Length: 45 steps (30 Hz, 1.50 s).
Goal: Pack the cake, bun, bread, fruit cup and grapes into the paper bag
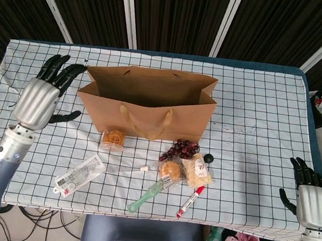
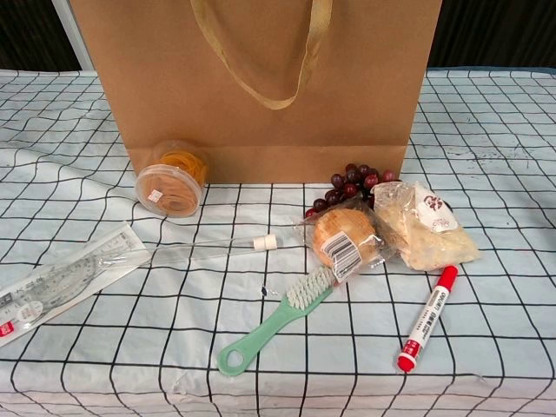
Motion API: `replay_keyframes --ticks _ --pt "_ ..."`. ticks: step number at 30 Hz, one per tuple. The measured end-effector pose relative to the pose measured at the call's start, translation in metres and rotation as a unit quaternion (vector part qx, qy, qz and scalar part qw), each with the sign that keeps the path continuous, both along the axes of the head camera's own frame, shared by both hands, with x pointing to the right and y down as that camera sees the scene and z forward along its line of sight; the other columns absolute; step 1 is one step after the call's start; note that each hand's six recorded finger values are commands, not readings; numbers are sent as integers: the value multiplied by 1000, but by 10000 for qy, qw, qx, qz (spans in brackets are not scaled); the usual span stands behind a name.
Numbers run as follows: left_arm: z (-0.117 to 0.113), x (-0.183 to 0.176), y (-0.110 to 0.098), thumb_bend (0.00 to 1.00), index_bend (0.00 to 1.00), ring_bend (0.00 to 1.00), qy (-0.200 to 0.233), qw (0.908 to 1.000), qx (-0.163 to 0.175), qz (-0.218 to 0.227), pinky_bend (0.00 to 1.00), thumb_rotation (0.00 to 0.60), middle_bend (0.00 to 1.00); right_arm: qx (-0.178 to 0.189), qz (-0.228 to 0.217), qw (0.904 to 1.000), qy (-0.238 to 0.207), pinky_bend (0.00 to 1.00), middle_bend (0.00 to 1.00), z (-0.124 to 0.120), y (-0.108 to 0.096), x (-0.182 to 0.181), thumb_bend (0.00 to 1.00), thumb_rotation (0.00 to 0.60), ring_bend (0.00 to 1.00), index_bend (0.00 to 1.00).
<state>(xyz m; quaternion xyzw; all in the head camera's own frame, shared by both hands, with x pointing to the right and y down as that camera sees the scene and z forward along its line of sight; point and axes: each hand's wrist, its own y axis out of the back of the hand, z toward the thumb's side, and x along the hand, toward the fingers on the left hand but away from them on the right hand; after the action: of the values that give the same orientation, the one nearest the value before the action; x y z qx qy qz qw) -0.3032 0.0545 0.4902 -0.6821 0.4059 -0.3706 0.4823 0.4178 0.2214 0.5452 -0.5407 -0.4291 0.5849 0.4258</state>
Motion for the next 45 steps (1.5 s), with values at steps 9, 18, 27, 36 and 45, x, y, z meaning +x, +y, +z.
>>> replay_keyframes --ticks 9,18,27,36,45 --pt "32 -46 90 49 141 0 -116 9949 -779 631 75 600 166 -45 -35 10000 53 274 126 4 1 -4 237 600 215 116" --pt "65 -12 140 70 142 0 126 9791 -1211 1628 77 600 167 -28 -6 10000 28 273 126 3 0 -1 236 600 215 116" --pt "113 80 134 72 130 0 158 9614 -1428 2348 105 600 137 16 70 10000 -32 273 126 -1 -1 4 236 600 215 116" --pt "164 177 114 72 127 0 98 9516 -1605 2620 109 600 135 -27 134 9999 -23 274 126 1 -1 10 236 600 215 116" --pt "207 239 108 72 127 0 -15 9461 -1875 2642 111 600 133 -33 201 9998 -81 273 126 1 -1 14 236 600 215 116"
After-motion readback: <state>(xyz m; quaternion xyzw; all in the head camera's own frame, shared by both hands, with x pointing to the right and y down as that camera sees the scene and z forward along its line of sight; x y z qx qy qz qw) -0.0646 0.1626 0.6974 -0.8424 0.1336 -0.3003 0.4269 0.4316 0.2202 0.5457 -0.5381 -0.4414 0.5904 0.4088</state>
